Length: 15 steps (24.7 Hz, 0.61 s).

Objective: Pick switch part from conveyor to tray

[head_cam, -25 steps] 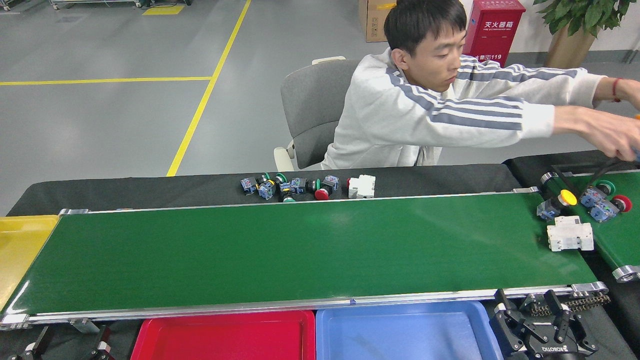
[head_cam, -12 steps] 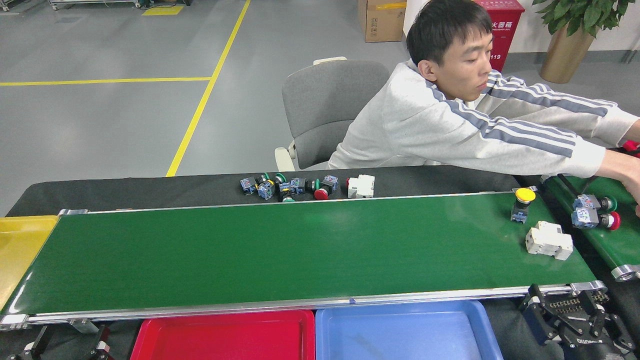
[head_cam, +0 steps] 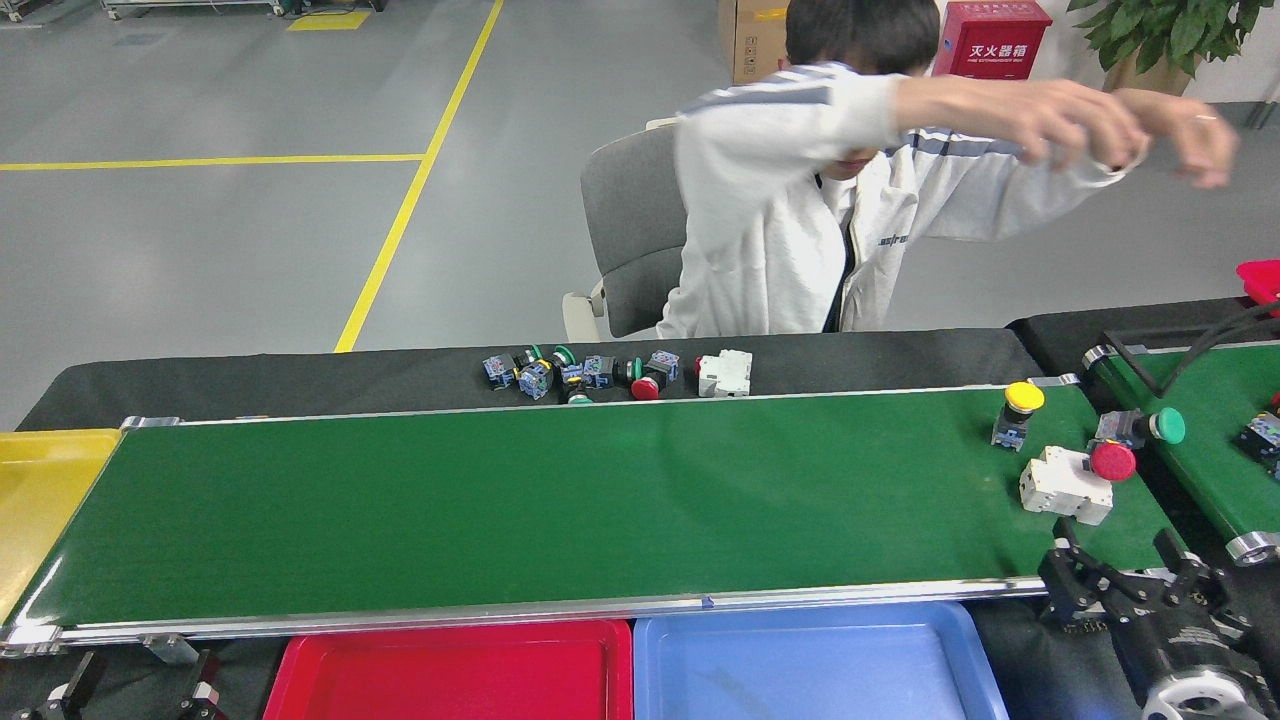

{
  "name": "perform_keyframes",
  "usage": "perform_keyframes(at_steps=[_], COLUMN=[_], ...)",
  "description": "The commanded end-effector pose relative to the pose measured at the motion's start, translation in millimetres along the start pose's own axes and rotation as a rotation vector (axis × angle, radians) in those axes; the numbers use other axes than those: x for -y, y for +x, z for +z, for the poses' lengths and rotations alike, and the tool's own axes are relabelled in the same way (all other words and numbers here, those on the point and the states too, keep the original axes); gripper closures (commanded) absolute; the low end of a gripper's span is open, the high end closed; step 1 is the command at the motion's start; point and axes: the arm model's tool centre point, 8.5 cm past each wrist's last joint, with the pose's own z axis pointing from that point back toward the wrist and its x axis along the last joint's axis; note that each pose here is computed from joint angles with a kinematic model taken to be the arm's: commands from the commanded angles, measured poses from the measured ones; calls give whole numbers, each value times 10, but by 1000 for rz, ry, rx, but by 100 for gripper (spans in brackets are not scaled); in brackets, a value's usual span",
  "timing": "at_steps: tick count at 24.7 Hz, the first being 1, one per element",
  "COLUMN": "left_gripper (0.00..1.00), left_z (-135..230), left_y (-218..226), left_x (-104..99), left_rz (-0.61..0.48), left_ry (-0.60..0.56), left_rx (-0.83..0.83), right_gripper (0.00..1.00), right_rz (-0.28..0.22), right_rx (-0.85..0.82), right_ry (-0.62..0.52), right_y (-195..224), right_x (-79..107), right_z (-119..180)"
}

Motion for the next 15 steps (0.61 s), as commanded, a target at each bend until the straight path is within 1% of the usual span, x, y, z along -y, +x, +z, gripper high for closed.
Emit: perform_keyframes(at_steps=[1, 6, 10, 15], left_gripper=[0, 0, 0, 0], left_z=[-28, -32, -27, -38], left_y=[-33, -23, -4, -8], left_x=[-78, -77, -63, -74], left_rz=[-15, -13, -11, -13], left_ry=[25, 25, 21, 24], left_rx=[4, 7, 12, 12], right_gripper=[2, 2, 2, 2], right_rz=[0, -6, -16, -7], right_rx=[9, 37, 50, 61], right_ry=[-53, -52, -49, -37], right_y=[70, 209, 314, 445], right_x=[75, -30, -42, -61], right_z=[-54, -142, -229, -294])
